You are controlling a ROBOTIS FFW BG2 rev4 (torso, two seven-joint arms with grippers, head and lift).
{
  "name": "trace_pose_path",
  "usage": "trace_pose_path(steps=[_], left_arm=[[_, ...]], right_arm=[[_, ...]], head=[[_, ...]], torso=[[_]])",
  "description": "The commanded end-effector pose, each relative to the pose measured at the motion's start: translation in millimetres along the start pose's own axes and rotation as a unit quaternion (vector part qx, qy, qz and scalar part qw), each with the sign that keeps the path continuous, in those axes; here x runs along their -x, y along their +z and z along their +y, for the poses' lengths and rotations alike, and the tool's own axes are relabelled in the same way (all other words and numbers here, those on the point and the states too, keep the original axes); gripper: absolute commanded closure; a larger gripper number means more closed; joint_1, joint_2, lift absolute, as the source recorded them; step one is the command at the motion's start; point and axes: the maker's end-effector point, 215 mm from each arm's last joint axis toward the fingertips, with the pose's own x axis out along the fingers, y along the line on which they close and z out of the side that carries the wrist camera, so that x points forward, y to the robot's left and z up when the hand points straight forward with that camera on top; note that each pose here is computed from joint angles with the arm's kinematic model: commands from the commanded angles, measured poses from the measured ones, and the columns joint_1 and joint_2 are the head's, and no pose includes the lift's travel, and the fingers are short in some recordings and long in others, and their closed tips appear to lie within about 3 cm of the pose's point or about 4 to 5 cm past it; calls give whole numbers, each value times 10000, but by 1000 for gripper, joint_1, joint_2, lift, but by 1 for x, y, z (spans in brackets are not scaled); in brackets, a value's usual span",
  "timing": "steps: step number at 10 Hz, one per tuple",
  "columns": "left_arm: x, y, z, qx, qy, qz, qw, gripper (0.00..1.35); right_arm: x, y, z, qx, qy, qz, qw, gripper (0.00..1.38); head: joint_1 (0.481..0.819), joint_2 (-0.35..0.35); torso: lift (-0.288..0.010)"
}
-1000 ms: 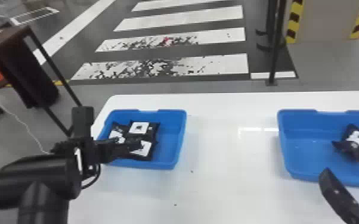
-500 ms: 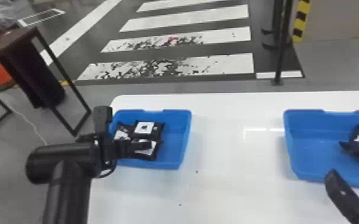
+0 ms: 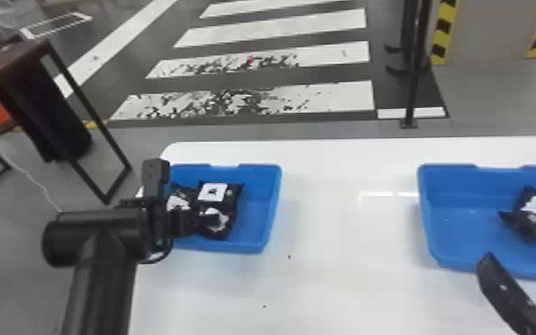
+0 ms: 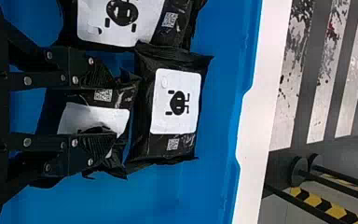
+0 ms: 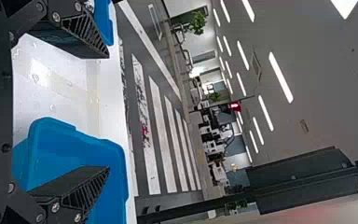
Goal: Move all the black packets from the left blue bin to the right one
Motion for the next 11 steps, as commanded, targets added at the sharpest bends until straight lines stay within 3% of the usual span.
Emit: trace_pose_path(steps=[1, 6, 8, 11], left_arm=[[1, 0, -4, -51, -94, -108, 9999, 1211], [75, 33, -65, -376, -834, -1092, 9898, 1211], [105, 45, -120, -646, -1378, -1501, 9769, 1211], [114, 33, -225, -847, -2547, -1511, 9514, 1211]], right_arm=[[0, -1, 0, -11, 10, 10, 10000, 182], [-7, 12, 2, -3, 76, -124, 9999, 182], [-14, 16, 8, -72, 238, -131, 9996, 186], [-29, 20, 28, -328, 595, -177, 9975, 188]], head=[[695, 274], [695, 242], [695, 214], [695, 127]], torso=[[-140], [-140], [-140], [-140]])
